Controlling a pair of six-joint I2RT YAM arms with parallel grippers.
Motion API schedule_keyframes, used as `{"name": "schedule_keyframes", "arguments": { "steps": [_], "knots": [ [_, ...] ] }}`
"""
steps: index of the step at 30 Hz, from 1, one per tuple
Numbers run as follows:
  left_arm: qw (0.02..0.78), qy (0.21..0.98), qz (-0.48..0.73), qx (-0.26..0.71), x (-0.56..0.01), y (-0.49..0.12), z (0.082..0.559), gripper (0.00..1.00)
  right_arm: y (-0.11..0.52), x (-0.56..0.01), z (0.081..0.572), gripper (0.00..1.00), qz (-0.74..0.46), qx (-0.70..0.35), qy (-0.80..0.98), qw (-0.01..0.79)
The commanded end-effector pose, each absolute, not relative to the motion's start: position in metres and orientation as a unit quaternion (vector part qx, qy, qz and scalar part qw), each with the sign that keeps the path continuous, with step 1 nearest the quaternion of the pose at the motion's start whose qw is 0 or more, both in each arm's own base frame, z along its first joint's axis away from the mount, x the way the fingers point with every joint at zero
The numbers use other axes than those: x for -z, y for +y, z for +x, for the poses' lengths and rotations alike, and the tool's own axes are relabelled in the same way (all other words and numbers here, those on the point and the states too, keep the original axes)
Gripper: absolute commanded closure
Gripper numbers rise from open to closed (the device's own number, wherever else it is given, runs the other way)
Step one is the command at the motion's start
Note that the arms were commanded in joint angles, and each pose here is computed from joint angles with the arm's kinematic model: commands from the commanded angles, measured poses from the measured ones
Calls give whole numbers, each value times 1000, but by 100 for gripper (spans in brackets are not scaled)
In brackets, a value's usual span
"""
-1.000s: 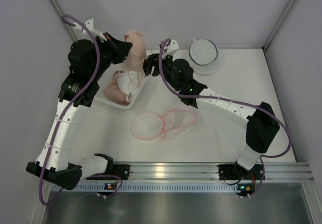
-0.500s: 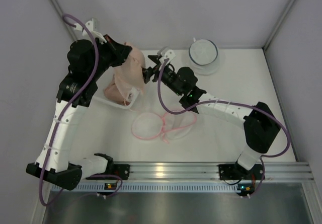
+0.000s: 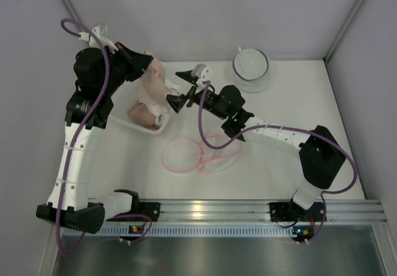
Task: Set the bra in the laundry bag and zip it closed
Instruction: Adjust the bra.
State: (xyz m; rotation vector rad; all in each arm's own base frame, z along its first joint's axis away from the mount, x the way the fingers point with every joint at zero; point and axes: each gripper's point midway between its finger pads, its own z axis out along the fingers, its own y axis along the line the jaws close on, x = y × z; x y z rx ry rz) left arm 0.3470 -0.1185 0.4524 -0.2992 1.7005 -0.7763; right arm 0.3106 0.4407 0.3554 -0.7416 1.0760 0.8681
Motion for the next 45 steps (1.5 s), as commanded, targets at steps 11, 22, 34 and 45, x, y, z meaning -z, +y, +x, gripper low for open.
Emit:
{"name": "schedule_keyframes", "arguments": {
  "steps": [11, 22, 34, 45],
  "knots": [
    [567, 712, -89, 405, -463, -142, 329, 100, 454, -414, 343, 10, -265, -376, 462, 758],
    [593, 707, -75, 378, -468, -134, 325, 100, 439, -422, 335, 71, -252, -376, 455, 767],
    [604, 708, 48, 362, -471, -146, 304, 58, 424, -427, 319, 85, -256, -418, 473, 732],
    [618, 729, 105, 274, -459, -127, 286, 9, 404, -403, 335, 87, -282, -367, 571, 678]
  ]
}}
